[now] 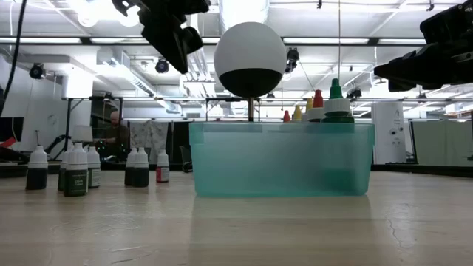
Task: Pick & Place food coloring
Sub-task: Put the small red food coloring bottle into the green bin
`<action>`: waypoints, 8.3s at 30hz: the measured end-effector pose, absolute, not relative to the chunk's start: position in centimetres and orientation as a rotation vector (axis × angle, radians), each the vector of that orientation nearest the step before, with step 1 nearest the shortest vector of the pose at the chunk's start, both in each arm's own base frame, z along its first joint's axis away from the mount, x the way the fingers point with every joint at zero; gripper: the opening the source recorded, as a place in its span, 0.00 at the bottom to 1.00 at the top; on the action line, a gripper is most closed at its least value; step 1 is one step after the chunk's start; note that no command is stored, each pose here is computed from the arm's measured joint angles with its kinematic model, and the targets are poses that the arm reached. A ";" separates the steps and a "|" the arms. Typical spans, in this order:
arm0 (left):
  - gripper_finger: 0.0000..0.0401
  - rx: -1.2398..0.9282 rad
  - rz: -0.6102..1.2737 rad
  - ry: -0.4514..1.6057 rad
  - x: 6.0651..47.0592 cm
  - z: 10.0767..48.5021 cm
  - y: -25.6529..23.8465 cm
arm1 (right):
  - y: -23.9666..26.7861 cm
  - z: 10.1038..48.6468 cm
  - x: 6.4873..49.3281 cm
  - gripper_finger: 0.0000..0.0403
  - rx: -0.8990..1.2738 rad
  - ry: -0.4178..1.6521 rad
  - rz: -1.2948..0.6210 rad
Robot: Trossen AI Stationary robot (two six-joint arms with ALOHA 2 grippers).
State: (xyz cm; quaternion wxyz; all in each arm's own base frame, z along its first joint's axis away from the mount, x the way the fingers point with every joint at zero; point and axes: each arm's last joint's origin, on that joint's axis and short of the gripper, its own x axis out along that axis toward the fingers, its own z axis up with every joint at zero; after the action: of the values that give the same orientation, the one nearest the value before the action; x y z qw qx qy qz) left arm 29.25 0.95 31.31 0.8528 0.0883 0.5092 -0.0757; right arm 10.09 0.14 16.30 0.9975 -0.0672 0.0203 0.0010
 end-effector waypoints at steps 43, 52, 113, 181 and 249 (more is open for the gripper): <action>0.00 0.357 -0.319 1.031 26.0 28.8 0.1 | 0.1 16.3 10.1 0.02 -0.134 0.040 0.000; 0.00 0.378 -0.355 1.105 27.6 26.7 0.2 | 0.1 16.3 10.1 0.02 -0.133 0.041 0.000; 0.44 0.247 -0.278 1.296 31.4 20.8 2.3 | 0.1 16.3 10.1 0.02 -0.133 0.047 0.001; 0.31 0.145 -0.284 1.367 32.3 16.7 2.3 | 0.1 16.3 10.1 0.02 -0.133 0.047 0.001; 0.14 0.139 -0.195 1.280 39.0 25.8 2.8 | 0.1 16.3 10.1 0.02 -0.133 0.046 0.001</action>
State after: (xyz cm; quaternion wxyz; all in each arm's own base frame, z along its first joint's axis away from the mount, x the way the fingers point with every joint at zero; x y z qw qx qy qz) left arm 38.96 2.82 25.78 0.7953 0.0649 0.5959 -0.0909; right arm 10.13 0.13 16.26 0.9975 -0.0666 0.0229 0.0006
